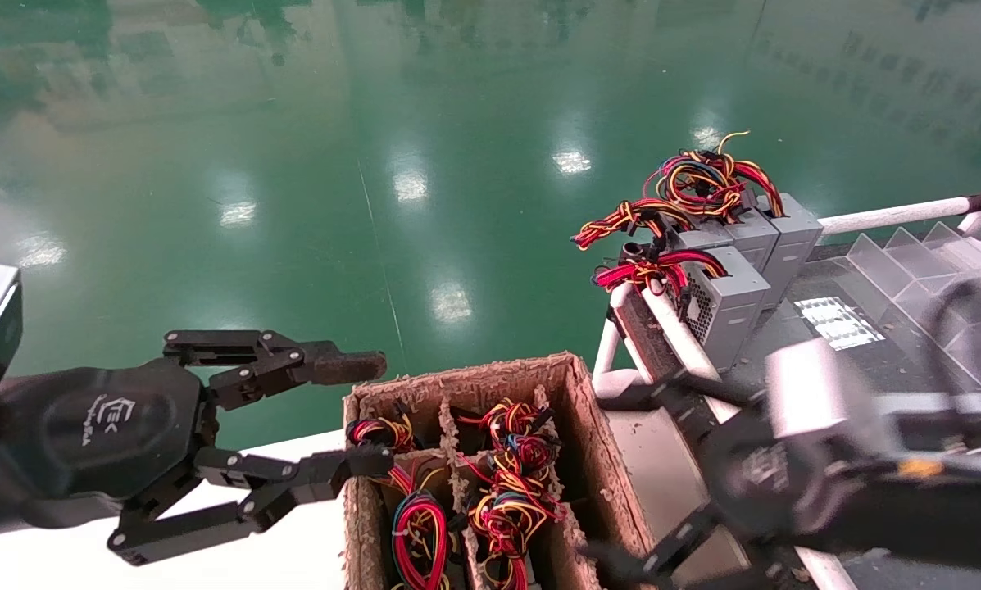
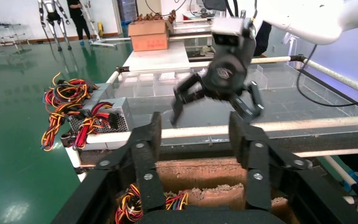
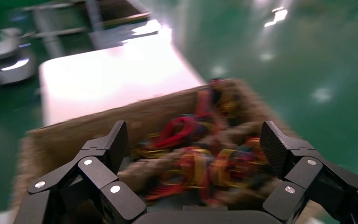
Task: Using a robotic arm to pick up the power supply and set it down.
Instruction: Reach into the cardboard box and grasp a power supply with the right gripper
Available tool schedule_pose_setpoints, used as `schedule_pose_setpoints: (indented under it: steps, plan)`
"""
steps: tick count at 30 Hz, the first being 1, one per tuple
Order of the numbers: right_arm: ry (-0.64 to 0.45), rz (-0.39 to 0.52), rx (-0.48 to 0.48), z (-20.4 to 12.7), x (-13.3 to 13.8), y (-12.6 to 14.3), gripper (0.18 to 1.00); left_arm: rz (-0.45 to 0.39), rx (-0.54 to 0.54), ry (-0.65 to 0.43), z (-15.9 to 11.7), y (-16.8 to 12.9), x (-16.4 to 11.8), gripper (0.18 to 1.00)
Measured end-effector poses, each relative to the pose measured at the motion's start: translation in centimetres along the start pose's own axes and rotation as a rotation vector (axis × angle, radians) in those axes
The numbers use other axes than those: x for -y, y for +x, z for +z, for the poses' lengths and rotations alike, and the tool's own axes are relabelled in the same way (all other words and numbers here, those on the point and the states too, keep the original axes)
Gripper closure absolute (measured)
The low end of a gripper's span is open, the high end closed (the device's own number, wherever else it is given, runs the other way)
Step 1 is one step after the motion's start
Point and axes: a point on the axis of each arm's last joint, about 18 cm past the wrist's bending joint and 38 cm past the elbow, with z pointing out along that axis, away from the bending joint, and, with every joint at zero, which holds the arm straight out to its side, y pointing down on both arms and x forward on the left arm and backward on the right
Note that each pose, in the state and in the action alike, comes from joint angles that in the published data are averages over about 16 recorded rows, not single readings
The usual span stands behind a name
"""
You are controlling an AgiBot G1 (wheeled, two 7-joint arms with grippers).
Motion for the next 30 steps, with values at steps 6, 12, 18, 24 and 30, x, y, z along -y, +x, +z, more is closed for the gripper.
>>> schedule_pose_setpoints:
  steps: [6,12,18,24,30]
  plan:
    - [-0.09,-0.022,0.064,2.3,-0.8,0.3,0.178,0.0,0.0,0.0,0.0,0.0,0.0,0.574]
    - [-0.15,-0.036,0.1,4.3,-1.9,0.6,0.178,0.0,0.0,0.0,0.0,0.0,0.0,0.434]
    - [-0.193,-0.032,0.119,6.0,-3.4,0.6,0.178,0.0,0.0,0.0,0.0,0.0,0.0,0.323]
    - [-0.211,-0.027,0.122,7.0,-4.6,0.7,0.186,0.0,0.0,0.0,0.0,0.0,0.0,0.246]
    - [-0.213,-0.033,0.103,7.5,-5.3,0.9,0.213,0.0,0.0,0.0,0.0,0.0,0.0,0.204]
